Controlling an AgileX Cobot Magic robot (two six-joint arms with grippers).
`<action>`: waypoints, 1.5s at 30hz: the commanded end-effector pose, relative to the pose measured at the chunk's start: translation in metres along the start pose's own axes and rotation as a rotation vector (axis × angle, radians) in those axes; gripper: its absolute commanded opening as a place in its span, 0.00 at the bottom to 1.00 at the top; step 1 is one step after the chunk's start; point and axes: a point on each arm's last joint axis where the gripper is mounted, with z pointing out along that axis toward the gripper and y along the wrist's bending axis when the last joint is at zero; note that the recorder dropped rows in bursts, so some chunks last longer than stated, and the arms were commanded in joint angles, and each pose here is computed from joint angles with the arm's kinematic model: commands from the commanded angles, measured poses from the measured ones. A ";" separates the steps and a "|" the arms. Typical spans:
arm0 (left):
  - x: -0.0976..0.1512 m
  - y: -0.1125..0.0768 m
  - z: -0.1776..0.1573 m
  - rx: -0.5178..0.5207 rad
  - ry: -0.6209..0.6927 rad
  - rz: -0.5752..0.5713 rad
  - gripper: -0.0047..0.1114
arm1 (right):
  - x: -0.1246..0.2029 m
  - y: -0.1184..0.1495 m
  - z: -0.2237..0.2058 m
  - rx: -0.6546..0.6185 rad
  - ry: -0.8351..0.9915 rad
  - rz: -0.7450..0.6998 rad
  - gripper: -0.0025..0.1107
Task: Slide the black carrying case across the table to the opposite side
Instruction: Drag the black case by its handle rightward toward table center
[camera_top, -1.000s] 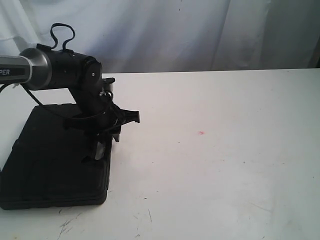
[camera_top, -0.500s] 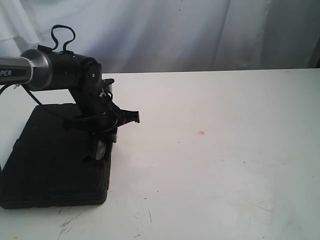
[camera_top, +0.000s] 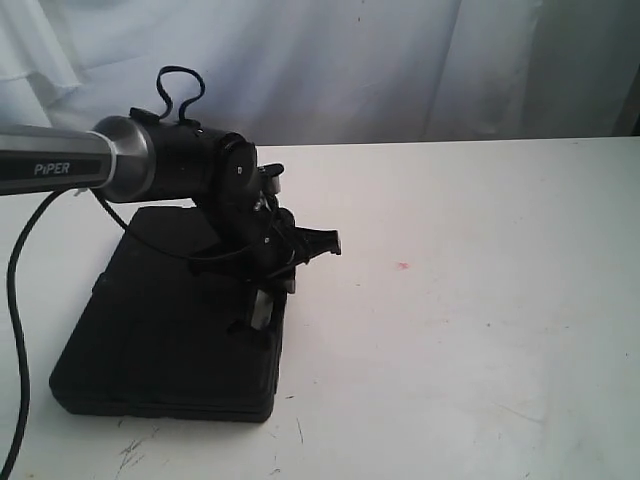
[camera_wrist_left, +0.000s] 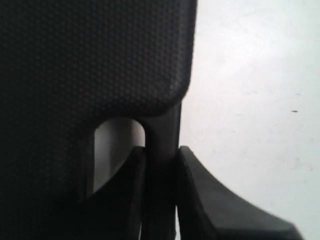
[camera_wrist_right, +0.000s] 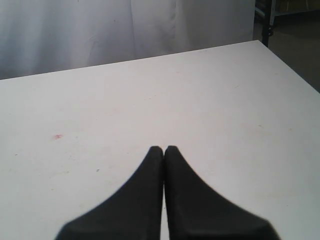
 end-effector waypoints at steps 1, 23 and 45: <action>0.004 -0.019 -0.001 0.093 -0.029 -0.066 0.04 | 0.001 -0.001 0.000 0.010 -0.004 -0.009 0.02; 0.013 -0.070 0.008 0.252 -0.082 -0.111 0.04 | 0.001 -0.001 0.000 0.010 -0.004 -0.009 0.02; -0.003 -0.105 0.017 0.330 -0.161 -0.065 0.04 | 0.001 -0.001 0.000 0.010 -0.004 -0.009 0.02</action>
